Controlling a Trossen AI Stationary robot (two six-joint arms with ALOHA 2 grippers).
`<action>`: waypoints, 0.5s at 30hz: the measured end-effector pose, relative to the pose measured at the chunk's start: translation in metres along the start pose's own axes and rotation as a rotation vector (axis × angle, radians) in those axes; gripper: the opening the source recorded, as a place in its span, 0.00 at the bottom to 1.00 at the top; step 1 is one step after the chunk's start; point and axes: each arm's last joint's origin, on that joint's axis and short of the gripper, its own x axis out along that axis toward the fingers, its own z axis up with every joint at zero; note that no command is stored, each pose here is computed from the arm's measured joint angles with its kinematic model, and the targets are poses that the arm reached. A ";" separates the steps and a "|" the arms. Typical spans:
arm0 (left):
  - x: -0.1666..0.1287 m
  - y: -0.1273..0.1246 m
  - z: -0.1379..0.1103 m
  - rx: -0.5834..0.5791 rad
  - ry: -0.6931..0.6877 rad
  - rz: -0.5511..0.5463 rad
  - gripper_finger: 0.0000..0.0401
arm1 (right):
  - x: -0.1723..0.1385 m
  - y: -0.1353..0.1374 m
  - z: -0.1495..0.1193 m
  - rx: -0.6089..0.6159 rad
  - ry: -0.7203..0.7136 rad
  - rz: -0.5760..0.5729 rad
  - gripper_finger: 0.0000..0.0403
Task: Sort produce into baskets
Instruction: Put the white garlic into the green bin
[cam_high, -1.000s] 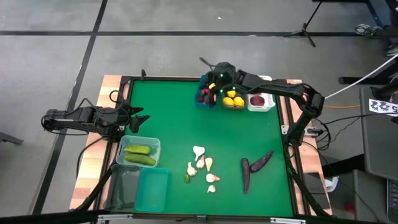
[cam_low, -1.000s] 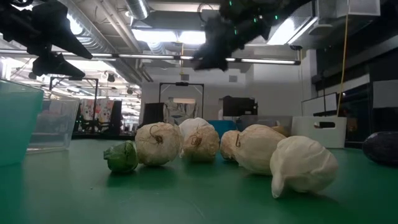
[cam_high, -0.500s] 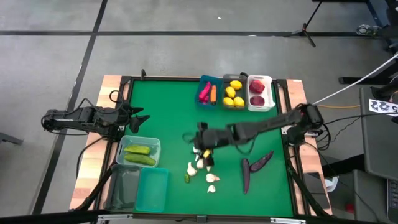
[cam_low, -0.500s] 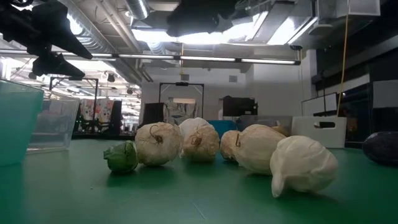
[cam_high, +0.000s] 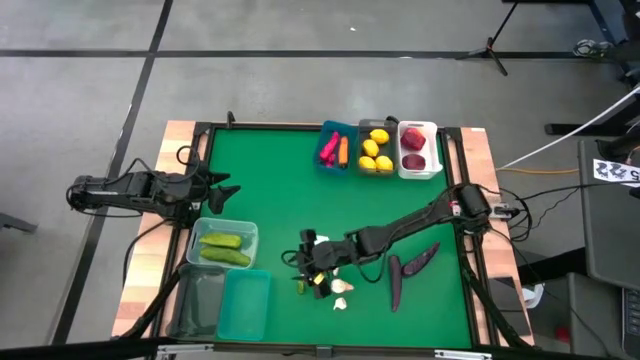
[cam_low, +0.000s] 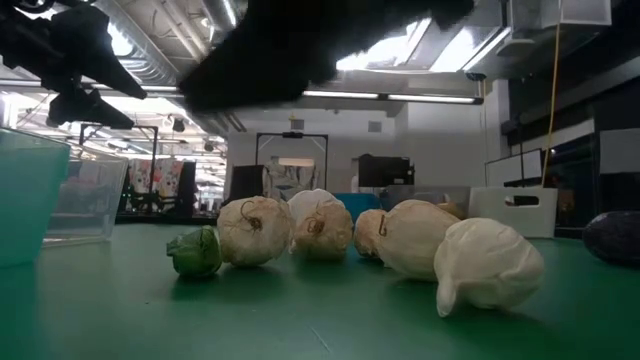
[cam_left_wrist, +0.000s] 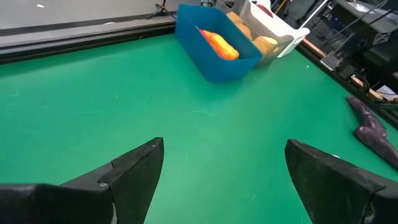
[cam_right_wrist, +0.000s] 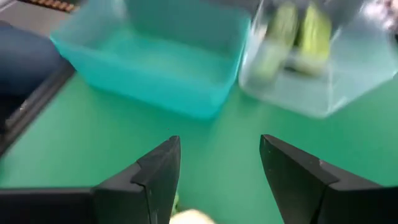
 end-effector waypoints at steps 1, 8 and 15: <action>0.000 0.000 0.000 0.001 0.001 0.000 0.82 | 0.005 0.003 -0.005 0.014 0.018 0.006 0.55; 0.000 0.000 0.000 0.001 0.002 0.001 0.82 | 0.021 0.037 -0.029 -0.004 0.095 0.074 0.55; 0.000 0.000 0.000 0.001 0.002 0.001 0.82 | 0.016 0.055 -0.040 -0.040 0.211 -0.053 0.55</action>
